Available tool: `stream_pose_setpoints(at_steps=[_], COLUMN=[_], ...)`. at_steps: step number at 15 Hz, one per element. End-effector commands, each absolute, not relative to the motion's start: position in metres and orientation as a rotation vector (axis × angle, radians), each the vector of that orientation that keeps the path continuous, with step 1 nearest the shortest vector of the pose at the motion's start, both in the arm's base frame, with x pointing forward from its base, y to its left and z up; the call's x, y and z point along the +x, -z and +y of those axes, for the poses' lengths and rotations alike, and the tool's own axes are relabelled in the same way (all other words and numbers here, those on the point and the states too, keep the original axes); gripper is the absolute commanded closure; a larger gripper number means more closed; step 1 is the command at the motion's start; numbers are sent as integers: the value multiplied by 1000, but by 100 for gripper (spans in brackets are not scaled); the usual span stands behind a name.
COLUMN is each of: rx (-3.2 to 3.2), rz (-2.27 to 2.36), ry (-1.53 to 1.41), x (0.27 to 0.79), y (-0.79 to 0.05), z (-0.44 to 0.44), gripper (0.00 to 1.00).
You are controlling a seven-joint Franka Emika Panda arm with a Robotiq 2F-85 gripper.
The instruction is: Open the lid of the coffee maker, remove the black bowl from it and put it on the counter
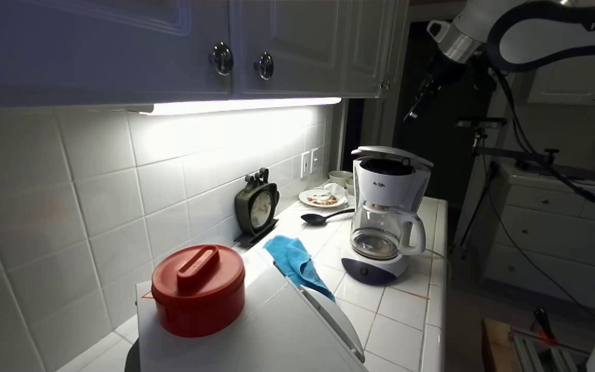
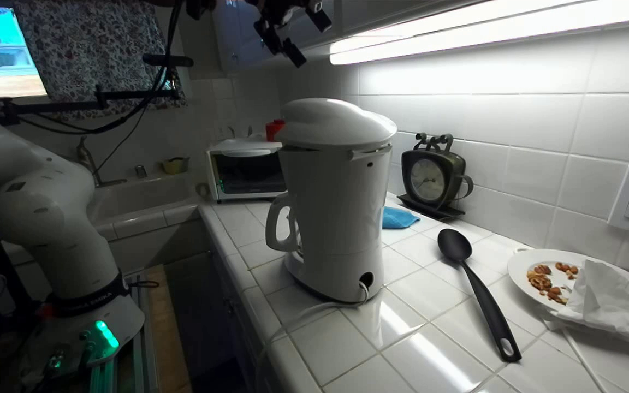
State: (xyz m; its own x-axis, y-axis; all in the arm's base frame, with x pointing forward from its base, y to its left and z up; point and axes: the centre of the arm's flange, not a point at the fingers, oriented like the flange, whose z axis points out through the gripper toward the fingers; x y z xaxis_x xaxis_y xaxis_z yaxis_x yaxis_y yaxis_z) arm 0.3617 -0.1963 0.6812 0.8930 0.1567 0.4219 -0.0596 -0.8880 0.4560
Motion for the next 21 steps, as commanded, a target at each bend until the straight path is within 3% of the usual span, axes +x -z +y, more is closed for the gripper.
stream_pose_setpoints(at_steps=[1, 14, 21], rx=[2702, 2699, 2485], rz=[248, 402, 320], ry=[-636, -290, -181], x=[375, 426, 412], y=[-683, -611, -631], z=[-152, -139, -154], gripper=[0, 0, 0])
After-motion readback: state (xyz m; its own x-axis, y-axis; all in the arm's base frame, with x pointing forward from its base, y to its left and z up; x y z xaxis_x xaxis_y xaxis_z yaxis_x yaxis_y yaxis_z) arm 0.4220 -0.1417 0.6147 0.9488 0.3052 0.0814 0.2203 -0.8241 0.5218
